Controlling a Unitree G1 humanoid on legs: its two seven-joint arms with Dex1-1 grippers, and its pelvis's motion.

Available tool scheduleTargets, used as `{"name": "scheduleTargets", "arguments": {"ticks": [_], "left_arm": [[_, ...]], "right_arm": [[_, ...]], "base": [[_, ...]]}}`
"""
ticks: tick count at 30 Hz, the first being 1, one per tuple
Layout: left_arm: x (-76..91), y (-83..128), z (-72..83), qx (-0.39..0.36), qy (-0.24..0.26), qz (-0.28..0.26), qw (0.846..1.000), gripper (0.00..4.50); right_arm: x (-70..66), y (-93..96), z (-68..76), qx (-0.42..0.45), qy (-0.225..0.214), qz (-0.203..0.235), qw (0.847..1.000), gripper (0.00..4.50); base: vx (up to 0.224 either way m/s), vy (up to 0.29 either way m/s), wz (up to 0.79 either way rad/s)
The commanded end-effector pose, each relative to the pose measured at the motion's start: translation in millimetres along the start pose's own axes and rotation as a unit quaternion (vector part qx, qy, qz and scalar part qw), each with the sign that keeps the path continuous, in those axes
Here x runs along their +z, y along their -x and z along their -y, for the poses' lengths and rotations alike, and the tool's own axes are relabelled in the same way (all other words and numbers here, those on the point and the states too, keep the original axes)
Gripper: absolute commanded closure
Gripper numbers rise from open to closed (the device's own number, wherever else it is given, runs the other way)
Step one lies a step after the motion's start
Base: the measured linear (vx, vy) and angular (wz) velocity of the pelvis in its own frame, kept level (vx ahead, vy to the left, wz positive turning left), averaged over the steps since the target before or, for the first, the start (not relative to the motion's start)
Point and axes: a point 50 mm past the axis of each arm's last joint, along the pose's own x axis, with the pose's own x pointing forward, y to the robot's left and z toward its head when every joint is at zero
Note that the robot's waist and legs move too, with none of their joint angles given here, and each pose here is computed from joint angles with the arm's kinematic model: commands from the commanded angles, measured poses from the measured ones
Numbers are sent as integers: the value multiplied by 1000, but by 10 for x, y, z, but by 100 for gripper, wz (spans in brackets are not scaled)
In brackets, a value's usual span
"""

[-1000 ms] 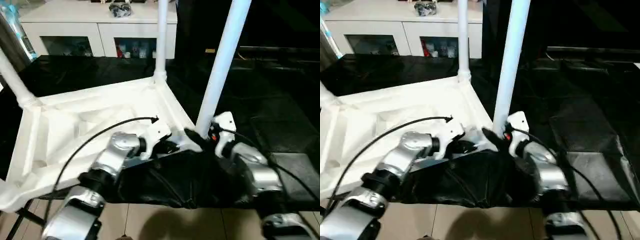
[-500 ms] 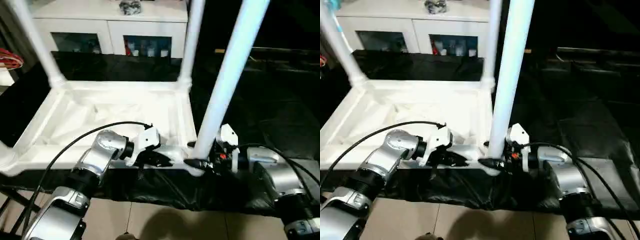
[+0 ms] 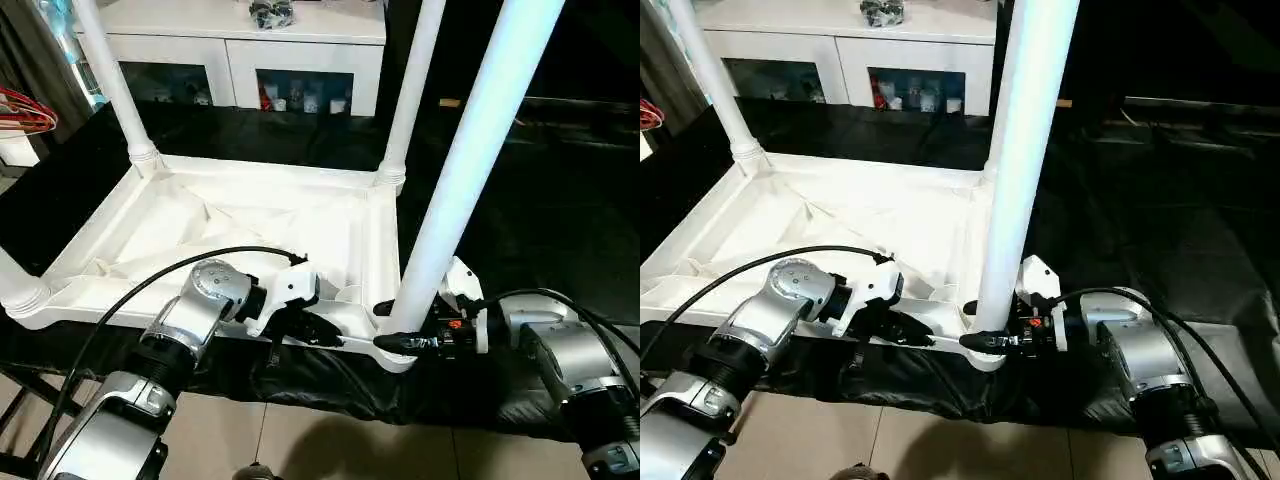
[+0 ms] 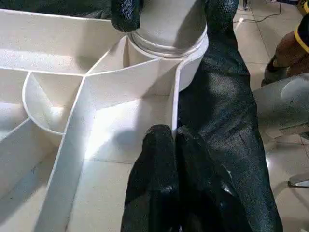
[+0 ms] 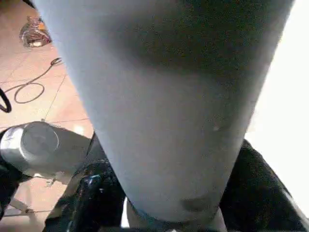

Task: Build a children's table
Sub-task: Rotate leg to tighten

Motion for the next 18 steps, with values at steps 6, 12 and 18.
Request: {"name": "scheduleTargets", "arguments": {"ticks": [6, 12, 18], "left_arm": [[292, -62, -258, 149, 8, 58, 987, 450], [337, -230, -311, 212, 25, 54, 976, 450], [434, -382, -368, 271, 37, 61, 960, 450]], "right_arm": [[-192, -455, -90, -36, -58, 23, 997, 243], [-248, -655, 107, -193, -98, 38, 976, 248], [-256, -796, 307, -328, -139, 26, 934, 251]], "base": [[0, 0, 0], [0, 0, 0], [0, 0, 0]]}}
